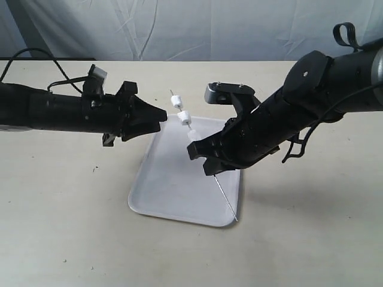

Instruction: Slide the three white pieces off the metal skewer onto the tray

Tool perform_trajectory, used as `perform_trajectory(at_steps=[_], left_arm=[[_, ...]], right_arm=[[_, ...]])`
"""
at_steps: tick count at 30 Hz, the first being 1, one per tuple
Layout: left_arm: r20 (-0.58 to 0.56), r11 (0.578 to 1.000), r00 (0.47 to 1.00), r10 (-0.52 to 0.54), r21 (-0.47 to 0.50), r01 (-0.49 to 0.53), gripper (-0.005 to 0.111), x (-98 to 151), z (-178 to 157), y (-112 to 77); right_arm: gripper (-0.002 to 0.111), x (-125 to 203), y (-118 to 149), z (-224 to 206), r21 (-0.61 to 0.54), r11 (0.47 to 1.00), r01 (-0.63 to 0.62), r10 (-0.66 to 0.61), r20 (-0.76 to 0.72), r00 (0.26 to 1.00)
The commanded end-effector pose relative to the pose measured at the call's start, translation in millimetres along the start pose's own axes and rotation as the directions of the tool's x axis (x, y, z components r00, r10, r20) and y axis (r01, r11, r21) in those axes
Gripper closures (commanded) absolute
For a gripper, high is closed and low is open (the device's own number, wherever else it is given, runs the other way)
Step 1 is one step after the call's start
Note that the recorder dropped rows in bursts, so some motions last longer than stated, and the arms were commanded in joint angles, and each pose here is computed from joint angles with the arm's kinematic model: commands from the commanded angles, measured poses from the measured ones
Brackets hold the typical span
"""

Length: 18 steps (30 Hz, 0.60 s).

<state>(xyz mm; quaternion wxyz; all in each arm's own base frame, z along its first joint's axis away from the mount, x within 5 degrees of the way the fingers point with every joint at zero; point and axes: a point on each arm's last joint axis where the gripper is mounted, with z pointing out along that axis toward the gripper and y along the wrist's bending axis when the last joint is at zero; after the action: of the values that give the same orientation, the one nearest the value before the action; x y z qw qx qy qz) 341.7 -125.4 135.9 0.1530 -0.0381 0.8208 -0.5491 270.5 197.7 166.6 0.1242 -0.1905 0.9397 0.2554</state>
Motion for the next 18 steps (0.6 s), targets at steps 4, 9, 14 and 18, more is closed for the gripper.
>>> perform_trajectory(at_steps=[4,9,14,18], left_arm=[[0.067,0.993,0.995,-0.075,-0.081,0.08,0.082,-10.6,0.9,4.1],[0.088,0.992,0.994,-0.064,-0.106,0.073,0.073,-14.9,0.8,4.7],[0.098,0.993,0.993,-0.066,-0.093,0.075,0.063,-20.8,1.3,0.1],[0.103,0.993,0.993,-0.063,-0.092,0.072,0.064,-22.6,1.3,-1.0]], right_arm=[[0.109,1.0,-2.3,7.3,-0.007,1.0,0.0,0.0,-0.017,1.0],[0.109,0.9,0.8,8.5,-0.025,1.0,0.002,-0.003,-0.012,1.0],[0.109,0.9,4.4,8.3,-0.064,0.998,0.0,-0.001,-0.013,1.0],[0.109,0.9,4.5,8.3,-0.066,0.998,0.005,-0.006,-0.012,1.0]])
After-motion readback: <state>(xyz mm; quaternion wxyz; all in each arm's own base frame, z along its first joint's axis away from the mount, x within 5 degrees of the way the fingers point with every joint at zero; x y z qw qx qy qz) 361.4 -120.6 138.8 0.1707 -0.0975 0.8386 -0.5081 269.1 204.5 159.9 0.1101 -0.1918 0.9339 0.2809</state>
